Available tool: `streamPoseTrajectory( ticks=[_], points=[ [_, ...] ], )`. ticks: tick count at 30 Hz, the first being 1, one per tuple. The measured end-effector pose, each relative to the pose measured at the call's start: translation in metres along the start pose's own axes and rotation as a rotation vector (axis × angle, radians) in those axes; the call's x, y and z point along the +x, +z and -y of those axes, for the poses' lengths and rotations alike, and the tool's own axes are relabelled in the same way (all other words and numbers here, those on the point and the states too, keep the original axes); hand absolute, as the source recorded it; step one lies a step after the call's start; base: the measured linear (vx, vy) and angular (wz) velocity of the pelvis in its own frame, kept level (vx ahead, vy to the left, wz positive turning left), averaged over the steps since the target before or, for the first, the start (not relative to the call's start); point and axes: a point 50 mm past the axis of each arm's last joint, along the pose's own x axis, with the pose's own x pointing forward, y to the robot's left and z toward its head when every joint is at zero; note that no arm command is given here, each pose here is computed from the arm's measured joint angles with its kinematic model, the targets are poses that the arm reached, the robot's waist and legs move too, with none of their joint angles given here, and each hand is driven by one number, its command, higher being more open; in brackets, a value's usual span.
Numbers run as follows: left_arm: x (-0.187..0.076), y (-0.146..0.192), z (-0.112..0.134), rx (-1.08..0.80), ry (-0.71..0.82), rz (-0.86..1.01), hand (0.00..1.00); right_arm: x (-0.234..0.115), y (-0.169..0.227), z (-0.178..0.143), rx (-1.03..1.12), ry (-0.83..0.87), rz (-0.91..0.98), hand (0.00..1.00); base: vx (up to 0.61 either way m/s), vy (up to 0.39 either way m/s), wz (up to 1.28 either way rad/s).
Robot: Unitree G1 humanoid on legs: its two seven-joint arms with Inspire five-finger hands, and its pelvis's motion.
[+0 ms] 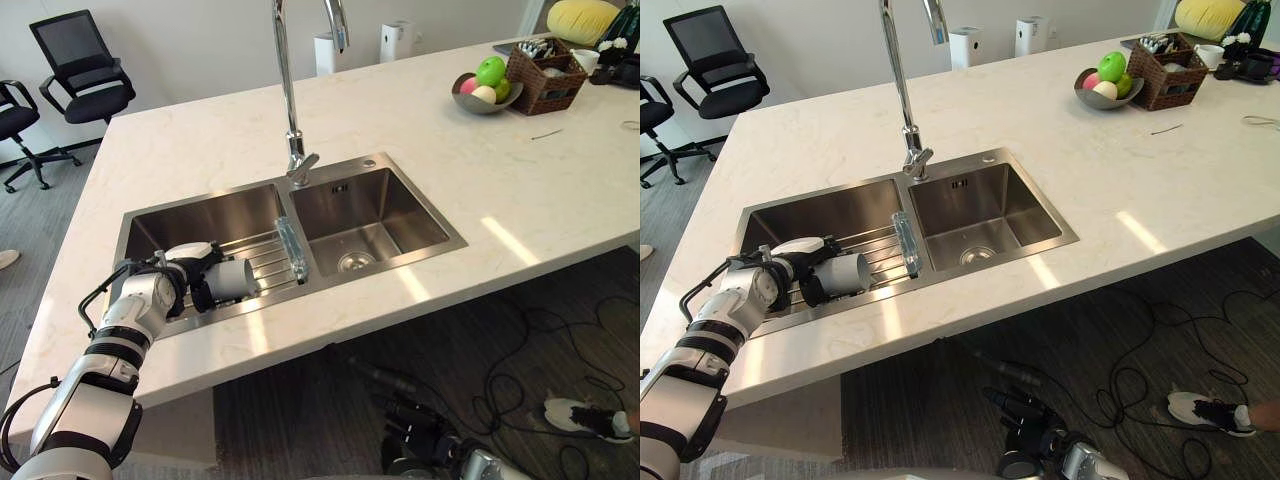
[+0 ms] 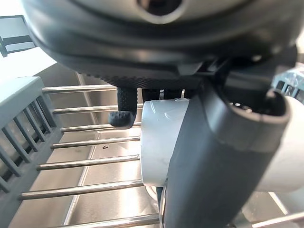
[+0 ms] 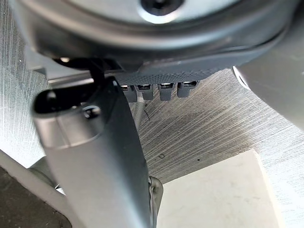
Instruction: Walk over to the sink, pick up the cup, carry it to the dishwasher, place the cup inside the dishwasher, then close the dishwasher door
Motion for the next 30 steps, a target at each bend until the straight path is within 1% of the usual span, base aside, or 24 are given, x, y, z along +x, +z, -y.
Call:
streamPoseTrajectory(
  ticks=[4, 6, 10, 14, 15, 17, 19, 20, 22, 26, 28, 30],
  points=[
    [-0.001, 0.002, 0.001, -0.068, 0.040, 0.026, 0.00, 0.000, 0.000, 0.001, -0.001, -0.003, 0.002, 1.00, 0.00, 0.000, 0.09],
    [-0.003, 0.008, 0.004, -0.134, 0.059, 0.070, 0.00, 0.000, -0.001, 0.001, -0.001, -0.005, 0.007, 1.00, -0.02, 0.005, 0.17],
    [-0.007, 0.015, 0.002, -0.207, 0.081, 0.125, 0.00, -0.001, -0.002, 0.003, 0.001, -0.010, 0.008, 1.00, -0.01, 0.010, 0.08],
    [-0.013, 0.026, -0.002, -0.345, 0.108, 0.213, 0.00, 0.000, -0.003, 0.003, -0.001, -0.013, 0.010, 1.00, -0.02, 0.011, 0.10],
    [-0.016, 0.029, -0.003, -0.417, 0.119, 0.248, 0.00, 0.000, -0.004, 0.003, 0.000, -0.016, 0.010, 1.00, -0.03, 0.010, 0.15],
    [-0.019, 0.033, -0.004, -0.497, 0.133, 0.286, 0.00, -0.001, -0.004, 0.004, -0.003, -0.018, 0.009, 1.00, -0.03, 0.006, 0.16],
    [-0.025, 0.039, -0.009, -0.631, 0.180, 0.347, 0.00, -0.001, -0.005, 0.005, -0.011, -0.024, 0.005, 1.00, -0.06, 0.006, 0.14],
    [-0.027, 0.040, -0.011, -0.663, 0.195, 0.363, 0.00, -0.002, -0.006, 0.005, -0.015, -0.025, 0.004, 1.00, -0.06, 0.010, 0.10],
    [-0.036, 0.042, -0.017, -0.804, 0.272, 0.417, 0.00, -0.002, -0.007, 0.006, -0.024, -0.030, -0.001, 1.00, -0.07, 0.006, 0.08],
    [-0.050, 0.043, -0.029, -0.971, 0.393, 0.480, 0.00, -0.002, -0.009, 0.006, -0.025, -0.038, -0.004, 1.00, -0.07, -0.003, 0.08],
    [-0.058, 0.040, -0.031, -1.069, 0.460, 0.496, 0.00, -0.001, -0.010, 0.006, -0.022, -0.047, -0.004, 1.00, -0.04, -0.002, 0.17],
    [-0.062, 0.036, -0.030, -1.125, 0.502, 0.491, 0.00, -0.001, -0.011, 0.006, -0.022, -0.050, -0.004, 1.00, -0.02, -0.001, 0.08]
  ],
)
